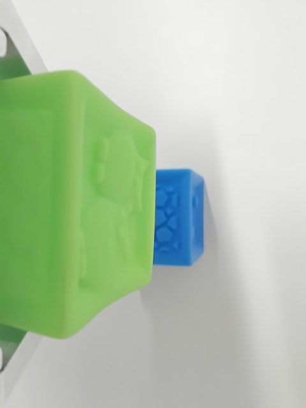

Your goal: Stack cube

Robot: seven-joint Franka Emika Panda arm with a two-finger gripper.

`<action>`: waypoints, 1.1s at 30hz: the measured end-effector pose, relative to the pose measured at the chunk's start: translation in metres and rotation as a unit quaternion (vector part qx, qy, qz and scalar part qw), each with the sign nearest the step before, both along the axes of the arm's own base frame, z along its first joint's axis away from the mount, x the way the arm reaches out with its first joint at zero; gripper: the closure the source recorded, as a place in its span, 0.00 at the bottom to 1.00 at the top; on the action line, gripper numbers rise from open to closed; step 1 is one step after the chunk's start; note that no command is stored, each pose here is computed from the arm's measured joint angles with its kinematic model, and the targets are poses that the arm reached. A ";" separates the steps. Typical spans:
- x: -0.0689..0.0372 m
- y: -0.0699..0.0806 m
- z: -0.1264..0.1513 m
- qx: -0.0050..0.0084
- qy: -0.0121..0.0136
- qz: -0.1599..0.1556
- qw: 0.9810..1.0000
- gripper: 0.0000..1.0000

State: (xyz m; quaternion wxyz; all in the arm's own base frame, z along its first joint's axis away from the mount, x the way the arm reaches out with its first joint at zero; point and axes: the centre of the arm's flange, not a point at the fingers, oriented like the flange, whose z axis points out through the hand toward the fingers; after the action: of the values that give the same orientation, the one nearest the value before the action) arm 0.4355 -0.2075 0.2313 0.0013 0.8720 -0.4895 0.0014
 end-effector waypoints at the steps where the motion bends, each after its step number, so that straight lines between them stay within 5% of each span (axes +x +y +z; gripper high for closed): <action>1: 0.000 -0.002 0.000 0.000 0.000 0.000 1.000 1.00; 12: -0.002 -0.005 -0.030 0.002 0.005 0.001 1.000 1.00; 33: -0.001 -0.005 -0.062 0.001 0.004 0.001 1.000 1.00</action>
State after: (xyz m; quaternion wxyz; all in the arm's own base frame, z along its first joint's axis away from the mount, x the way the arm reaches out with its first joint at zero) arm 0.4342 -0.2128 0.1690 0.0021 0.8726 -0.4883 -0.0027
